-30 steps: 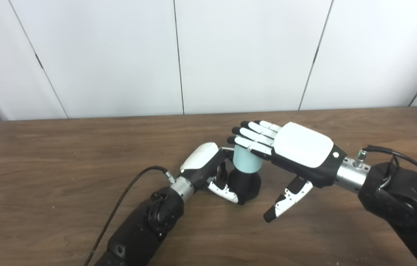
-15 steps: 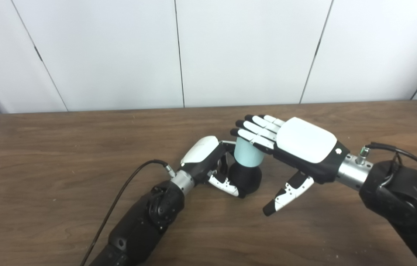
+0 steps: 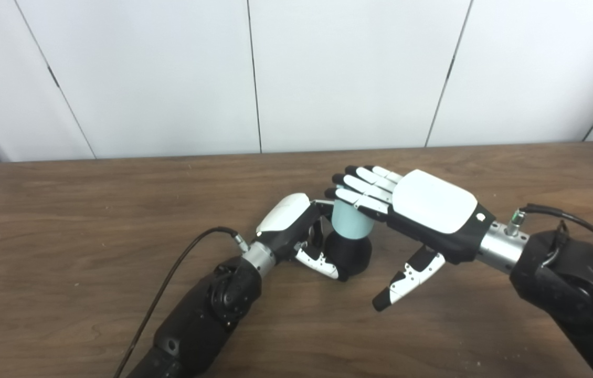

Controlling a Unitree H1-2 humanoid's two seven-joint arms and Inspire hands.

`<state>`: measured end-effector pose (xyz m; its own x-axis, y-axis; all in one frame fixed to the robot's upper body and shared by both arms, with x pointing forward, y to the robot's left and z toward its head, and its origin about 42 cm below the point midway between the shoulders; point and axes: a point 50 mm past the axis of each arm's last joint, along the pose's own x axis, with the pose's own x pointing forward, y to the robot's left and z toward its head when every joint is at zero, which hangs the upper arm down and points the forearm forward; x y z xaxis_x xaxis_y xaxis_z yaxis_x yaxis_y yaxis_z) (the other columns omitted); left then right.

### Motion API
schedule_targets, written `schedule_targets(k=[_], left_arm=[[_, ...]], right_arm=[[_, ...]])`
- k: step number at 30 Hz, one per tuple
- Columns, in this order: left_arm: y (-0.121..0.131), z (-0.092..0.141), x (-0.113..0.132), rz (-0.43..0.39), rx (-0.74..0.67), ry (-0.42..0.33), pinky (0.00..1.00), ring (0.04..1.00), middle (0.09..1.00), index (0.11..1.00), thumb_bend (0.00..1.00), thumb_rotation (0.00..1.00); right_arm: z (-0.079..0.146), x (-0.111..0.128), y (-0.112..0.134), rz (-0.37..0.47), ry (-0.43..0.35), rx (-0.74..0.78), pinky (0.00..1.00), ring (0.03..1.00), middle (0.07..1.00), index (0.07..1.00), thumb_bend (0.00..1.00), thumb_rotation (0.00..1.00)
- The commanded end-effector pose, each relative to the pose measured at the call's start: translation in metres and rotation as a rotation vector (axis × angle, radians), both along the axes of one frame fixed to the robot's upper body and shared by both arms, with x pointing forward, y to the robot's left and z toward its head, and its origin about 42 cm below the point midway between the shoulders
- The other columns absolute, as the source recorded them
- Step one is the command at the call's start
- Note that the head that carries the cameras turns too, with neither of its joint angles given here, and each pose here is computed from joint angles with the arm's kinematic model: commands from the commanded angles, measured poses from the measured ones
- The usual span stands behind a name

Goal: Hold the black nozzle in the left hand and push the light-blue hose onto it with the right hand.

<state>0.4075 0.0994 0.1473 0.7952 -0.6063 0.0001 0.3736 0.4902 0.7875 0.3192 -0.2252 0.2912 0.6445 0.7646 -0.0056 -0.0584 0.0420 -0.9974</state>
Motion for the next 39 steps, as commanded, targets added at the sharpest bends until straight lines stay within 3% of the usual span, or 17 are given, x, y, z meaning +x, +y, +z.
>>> schedule_targets(k=[1, 13, 39], left_arm=[[0.027, -0.037, -0.006, 0.07, 0.139, 0.134, 0.38, 0.412, 0.45, 0.514, 0.52, 0.0], [0.025, -0.037, -0.007, 0.065, 0.148, 0.129, 0.39, 0.429, 0.457, 0.511, 0.52, 0.0], [0.03, -0.036, -0.005, 0.061, 0.139, 0.134, 0.39, 0.417, 0.445, 0.517, 0.52, 0.0]], right_arm=[[-0.022, -0.006, 0.0, 0.054, 0.118, -0.114, 0.98, 1.0, 1.0, 0.957, 0.73, 0.74], [-0.02, -0.001, 0.002, 0.063, 0.141, -0.131, 0.98, 0.994, 0.981, 0.921, 0.73, 0.74], [-0.025, 0.0, -0.015, -0.069, 0.201, -0.107, 0.97, 0.986, 0.98, 0.941, 0.74, 0.74]])
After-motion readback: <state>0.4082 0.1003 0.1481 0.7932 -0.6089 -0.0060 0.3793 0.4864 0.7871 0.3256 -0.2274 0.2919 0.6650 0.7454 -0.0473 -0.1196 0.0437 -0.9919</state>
